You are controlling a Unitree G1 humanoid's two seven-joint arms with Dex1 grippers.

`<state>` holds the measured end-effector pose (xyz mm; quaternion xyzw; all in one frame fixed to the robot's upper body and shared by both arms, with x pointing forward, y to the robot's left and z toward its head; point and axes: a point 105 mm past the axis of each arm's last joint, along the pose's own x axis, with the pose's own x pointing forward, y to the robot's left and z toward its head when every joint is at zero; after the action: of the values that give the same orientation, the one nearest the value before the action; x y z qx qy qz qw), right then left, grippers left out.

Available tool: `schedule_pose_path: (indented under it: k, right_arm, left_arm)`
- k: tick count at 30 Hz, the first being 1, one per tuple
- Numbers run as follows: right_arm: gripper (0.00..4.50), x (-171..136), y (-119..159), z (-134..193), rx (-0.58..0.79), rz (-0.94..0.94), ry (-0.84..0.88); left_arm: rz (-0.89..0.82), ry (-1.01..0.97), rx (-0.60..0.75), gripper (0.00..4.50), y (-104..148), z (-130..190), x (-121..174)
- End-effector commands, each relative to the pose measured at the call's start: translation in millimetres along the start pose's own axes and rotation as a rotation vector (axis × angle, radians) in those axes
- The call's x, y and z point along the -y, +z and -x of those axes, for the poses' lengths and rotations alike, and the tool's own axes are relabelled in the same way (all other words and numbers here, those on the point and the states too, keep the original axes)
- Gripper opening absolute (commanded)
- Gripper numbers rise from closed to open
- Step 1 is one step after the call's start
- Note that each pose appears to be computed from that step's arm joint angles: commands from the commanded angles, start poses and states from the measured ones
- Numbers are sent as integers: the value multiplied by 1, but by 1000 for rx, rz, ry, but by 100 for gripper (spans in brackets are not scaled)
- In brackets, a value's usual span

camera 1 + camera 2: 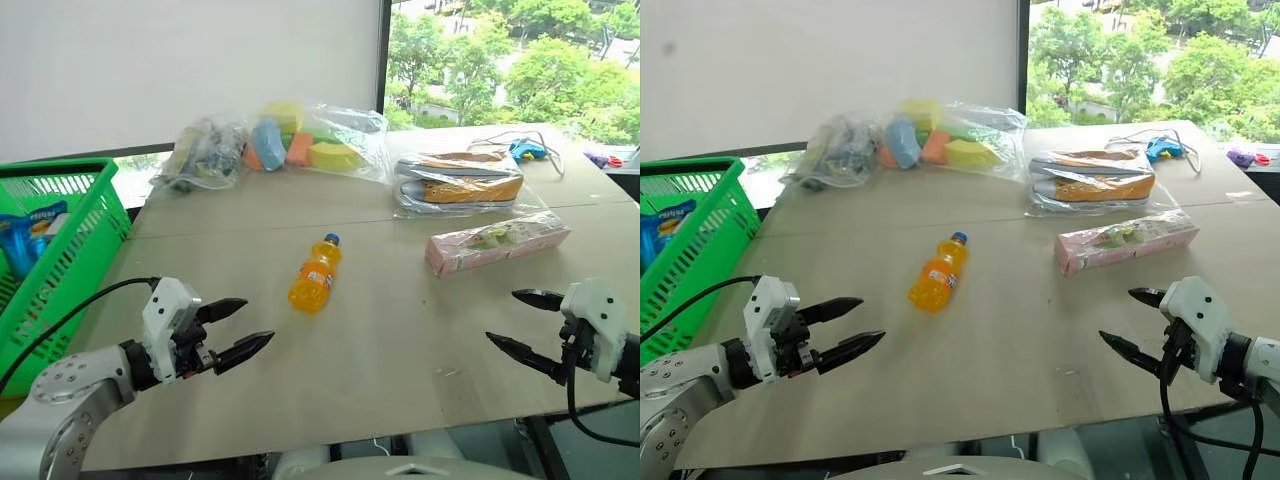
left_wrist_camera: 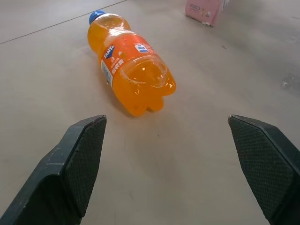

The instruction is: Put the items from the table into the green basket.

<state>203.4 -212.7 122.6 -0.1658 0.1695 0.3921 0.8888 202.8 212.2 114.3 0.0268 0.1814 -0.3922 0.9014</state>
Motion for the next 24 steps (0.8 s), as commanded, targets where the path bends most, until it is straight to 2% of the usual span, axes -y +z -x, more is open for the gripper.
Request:
schedule_pose_path:
  k: [1, 3, 4, 9, 12, 16, 19, 24]
  right_arm:
    - [450, 6, 14, 0, 46, 65, -7]
    - [450, 6, 24, -9, 102, 68, 9]
    - [450, 6, 28, -12, 120, 73, 14]
    - [450, -14, 52, -20, 186, 102, 131]
    - [450, -26, 70, -24, 211, 157, 190]
    - [450, -31, 84, -32, 210, 223, 205]
    - [450, -46, 87, -35, 203, 248, 284]
    - [450, -53, 96, -35, 235, 248, 325]
  left_arm:
    - [-8, -8, 80, 431, 23, -11, 2]
    - [19, 50, 160, 431, 46, -28, -5]
    - [26, 97, 156, 431, 52, -34, -10]
    - [71, 271, 54, 431, 59, -54, -25]
    - [229, 229, -143, 431, 50, -72, -25]
    - [323, 222, -159, 431, 61, -98, -25]
    - [350, 224, -265, 431, 42, -118, -21]
    - [306, 277, -433, 431, 9, -126, -25]
